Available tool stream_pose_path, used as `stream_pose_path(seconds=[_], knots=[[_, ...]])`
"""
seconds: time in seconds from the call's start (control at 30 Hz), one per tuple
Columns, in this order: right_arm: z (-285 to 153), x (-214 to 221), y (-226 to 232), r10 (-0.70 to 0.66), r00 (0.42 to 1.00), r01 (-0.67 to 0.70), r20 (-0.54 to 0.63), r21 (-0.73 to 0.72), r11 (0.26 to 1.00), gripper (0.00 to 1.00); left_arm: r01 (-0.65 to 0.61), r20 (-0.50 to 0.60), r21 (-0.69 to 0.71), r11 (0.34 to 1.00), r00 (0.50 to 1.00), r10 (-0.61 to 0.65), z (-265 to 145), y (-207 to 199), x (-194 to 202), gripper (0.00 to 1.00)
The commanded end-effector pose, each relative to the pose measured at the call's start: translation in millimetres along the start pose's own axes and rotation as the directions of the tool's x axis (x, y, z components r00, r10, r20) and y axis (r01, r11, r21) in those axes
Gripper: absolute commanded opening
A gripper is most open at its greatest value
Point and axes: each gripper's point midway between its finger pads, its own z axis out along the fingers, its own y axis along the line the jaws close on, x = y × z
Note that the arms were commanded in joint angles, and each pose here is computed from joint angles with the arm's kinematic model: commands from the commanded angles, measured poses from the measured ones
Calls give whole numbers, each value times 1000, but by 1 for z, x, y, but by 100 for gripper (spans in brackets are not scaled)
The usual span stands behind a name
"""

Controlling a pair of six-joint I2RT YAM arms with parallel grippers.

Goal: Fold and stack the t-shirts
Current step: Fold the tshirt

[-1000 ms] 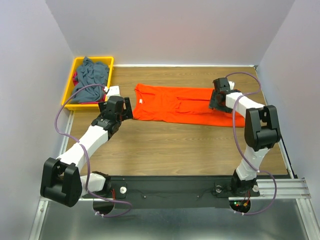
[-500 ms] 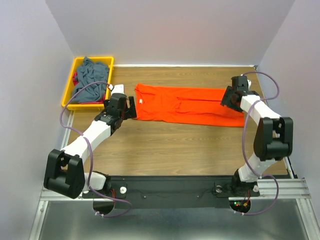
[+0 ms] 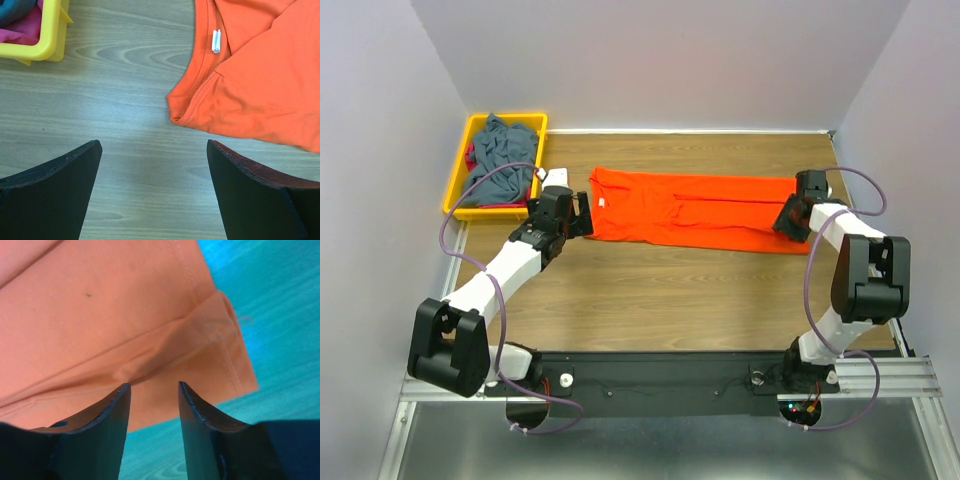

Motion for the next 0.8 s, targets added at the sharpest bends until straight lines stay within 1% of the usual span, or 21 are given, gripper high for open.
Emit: stream_pose_path(seconds=[0.0, 0.1, 0.2, 0.53, 0.7, 0.77], knots=[[5, -25, 16, 45, 997, -41, 65, -63, 997, 47, 0, 48, -14, 1000, 999, 1, -2, 4, -11, 99], [13, -31, 11, 64, 996, -61, 68, -52, 997, 43, -3, 47, -13, 1000, 999, 4, -2, 4, -11, 98], [18, -38, 7, 90, 994, -85, 70, -59, 995, 42, -4, 45, -14, 1000, 999, 4, -2, 4, -10, 98], [26, -66, 9, 153, 983, -143, 96, -106, 984, 41, -6, 36, -15, 1000, 999, 7, 0, 3, -8, 98], [35, -71, 5, 182, 979, -172, 92, -112, 979, 41, -8, 26, -15, 1000, 1000, 9, 3, 3, -5, 99], [31, -75, 2, 213, 973, -201, 94, -122, 972, 41, -1, 21, -5, 1000, 1000, 1, 4, 0, -5, 98]])
